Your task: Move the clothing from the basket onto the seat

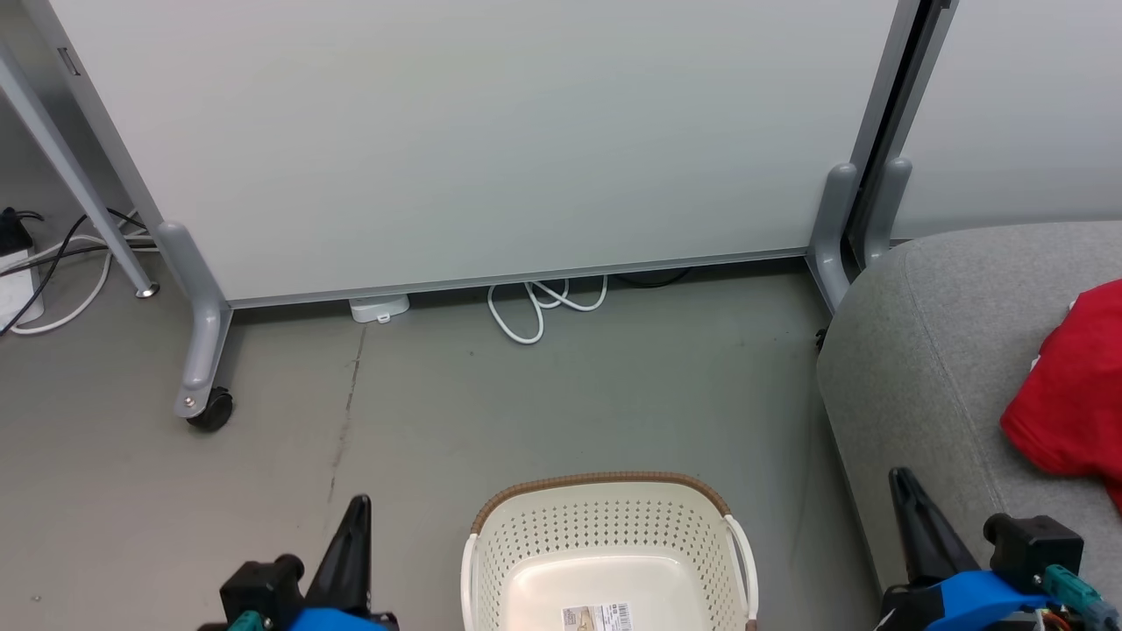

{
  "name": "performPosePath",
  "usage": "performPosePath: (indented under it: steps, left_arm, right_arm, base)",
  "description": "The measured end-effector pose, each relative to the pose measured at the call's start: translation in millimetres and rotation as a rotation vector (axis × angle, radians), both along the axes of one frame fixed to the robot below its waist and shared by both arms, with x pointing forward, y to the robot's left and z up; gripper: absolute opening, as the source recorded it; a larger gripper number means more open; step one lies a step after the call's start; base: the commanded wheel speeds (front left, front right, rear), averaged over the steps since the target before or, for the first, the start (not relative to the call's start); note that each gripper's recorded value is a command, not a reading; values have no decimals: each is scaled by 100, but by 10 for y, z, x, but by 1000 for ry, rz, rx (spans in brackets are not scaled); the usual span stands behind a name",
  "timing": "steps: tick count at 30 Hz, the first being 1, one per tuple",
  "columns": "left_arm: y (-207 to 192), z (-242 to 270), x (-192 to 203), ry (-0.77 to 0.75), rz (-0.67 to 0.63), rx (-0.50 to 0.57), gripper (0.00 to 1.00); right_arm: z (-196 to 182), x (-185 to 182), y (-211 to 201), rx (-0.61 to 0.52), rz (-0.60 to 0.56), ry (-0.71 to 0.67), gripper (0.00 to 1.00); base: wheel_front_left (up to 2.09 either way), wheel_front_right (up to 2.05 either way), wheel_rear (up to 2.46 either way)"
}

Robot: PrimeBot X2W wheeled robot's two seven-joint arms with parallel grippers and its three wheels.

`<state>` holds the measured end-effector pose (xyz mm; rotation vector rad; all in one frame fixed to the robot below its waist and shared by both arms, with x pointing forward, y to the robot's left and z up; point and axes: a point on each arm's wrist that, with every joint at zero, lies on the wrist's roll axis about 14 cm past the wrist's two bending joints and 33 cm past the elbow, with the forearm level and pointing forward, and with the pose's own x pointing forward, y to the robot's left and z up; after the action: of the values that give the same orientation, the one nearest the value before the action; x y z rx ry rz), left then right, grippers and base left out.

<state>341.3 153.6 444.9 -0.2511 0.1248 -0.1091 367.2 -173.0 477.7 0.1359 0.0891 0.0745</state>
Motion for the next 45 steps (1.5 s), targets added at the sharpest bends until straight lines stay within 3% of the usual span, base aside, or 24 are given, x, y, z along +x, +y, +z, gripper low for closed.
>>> performPosePath:
  steps: [6,45]
  left_arm:
    - [-3,-212,-136,74,10,-20,0]
    - [309,23,109,97,209,-593,0]
  right_arm:
    - [-138,-36,7,21,-5,48,0]
    - [-82,22,-128,663,-129,77,0]
  base:
    - [0,0,0]
    - [0,0,0]
